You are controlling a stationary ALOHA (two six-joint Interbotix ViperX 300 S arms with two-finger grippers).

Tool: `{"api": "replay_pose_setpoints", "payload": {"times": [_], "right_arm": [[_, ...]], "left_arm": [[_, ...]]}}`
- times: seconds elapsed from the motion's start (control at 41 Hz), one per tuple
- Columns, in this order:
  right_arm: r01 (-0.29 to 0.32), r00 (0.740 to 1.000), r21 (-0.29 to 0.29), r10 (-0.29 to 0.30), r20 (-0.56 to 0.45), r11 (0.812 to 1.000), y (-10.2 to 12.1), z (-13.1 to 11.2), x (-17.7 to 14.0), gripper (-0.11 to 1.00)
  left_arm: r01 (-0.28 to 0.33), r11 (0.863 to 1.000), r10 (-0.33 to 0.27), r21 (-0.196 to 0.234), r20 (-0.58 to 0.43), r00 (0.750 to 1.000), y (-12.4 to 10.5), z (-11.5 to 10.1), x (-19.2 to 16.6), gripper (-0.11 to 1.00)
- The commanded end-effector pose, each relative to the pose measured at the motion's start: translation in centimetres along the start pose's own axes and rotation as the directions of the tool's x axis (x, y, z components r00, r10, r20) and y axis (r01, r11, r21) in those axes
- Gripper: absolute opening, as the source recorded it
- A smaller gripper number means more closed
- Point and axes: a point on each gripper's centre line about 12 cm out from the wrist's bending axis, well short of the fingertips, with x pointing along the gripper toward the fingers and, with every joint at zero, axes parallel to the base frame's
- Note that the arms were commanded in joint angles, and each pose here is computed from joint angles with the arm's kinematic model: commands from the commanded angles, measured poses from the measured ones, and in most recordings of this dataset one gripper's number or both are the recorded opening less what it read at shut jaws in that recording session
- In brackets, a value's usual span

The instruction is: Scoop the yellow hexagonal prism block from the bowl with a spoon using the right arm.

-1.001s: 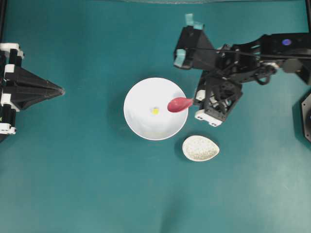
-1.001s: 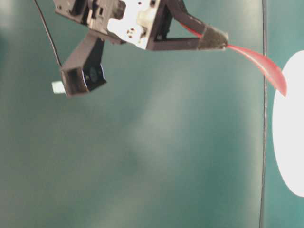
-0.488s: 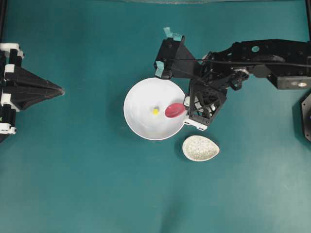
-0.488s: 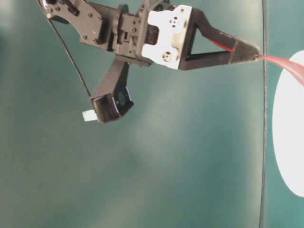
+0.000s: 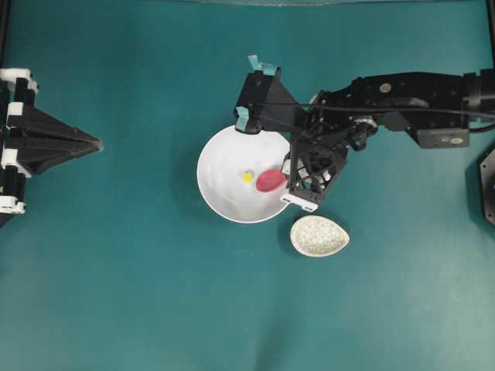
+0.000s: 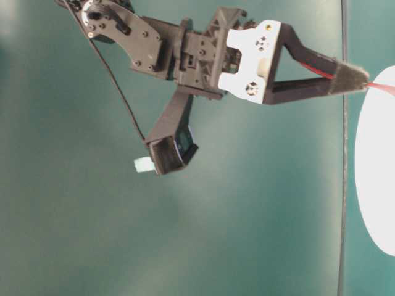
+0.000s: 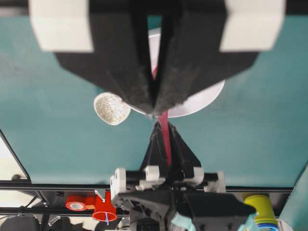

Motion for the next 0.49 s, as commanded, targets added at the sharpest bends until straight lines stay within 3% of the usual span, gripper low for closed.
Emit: {"api": "replay_pose_setpoints", "payload": {"times": [0.0, 0.464], "right_arm": [[-0.014, 0.999, -0.01, 0.014, 0.046, 1.0, 0.6, 0.9, -0.6, 0.22], [-0.02, 0.992, -0.012, 0.022, 0.122, 1.0, 0.6, 1.8, 0.5, 0.22]], "left_arm": [[-0.001, 1.0, 0.001, 0.001, 0.023, 1.0, 0.0, 0.8, 0.2, -0.01], [0.017, 1.0, -0.017, 0.002, 0.02, 1.0, -0.3, 0.8, 0.2, -0.01]]}}
